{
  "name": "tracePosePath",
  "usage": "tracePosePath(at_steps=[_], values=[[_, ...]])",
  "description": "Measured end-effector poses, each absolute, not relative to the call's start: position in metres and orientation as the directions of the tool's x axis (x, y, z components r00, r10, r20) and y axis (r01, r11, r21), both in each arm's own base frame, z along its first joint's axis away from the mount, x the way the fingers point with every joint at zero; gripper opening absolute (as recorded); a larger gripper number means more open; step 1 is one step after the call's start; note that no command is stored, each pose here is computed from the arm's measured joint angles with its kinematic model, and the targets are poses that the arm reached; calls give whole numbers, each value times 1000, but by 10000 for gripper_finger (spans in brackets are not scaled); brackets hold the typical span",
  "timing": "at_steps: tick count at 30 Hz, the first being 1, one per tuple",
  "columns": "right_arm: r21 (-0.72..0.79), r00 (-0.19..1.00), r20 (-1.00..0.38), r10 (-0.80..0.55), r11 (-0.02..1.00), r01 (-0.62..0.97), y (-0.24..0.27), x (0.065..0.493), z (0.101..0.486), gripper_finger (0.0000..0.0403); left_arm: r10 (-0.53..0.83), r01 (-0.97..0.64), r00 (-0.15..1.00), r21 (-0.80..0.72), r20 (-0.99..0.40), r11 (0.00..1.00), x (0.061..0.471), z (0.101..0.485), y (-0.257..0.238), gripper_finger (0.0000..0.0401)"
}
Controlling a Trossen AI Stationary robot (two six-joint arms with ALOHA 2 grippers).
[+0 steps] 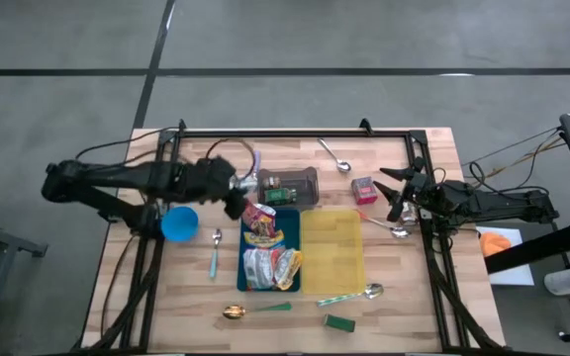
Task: Pick & Place Food Item
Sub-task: Put the white spice bottle into the black bin
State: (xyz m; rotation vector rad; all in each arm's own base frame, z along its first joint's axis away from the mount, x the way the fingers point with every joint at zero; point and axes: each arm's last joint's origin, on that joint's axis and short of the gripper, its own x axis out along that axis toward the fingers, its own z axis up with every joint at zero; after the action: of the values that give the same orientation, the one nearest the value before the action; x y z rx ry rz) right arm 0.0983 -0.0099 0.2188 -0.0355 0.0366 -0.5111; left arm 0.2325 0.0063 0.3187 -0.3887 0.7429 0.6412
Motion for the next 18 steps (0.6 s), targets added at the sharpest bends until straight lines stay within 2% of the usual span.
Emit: tracePosePath(at_steps=[8,18], values=[[-43,872,-26,-489,872,488,-10,98,219,199,347,-591,576,-84,-740,802,259,304,58,193],[-43,872,-26,-489,872,488,-10,98,219,199,291,-543,507,-38,-812,839,300,279,107,193]])
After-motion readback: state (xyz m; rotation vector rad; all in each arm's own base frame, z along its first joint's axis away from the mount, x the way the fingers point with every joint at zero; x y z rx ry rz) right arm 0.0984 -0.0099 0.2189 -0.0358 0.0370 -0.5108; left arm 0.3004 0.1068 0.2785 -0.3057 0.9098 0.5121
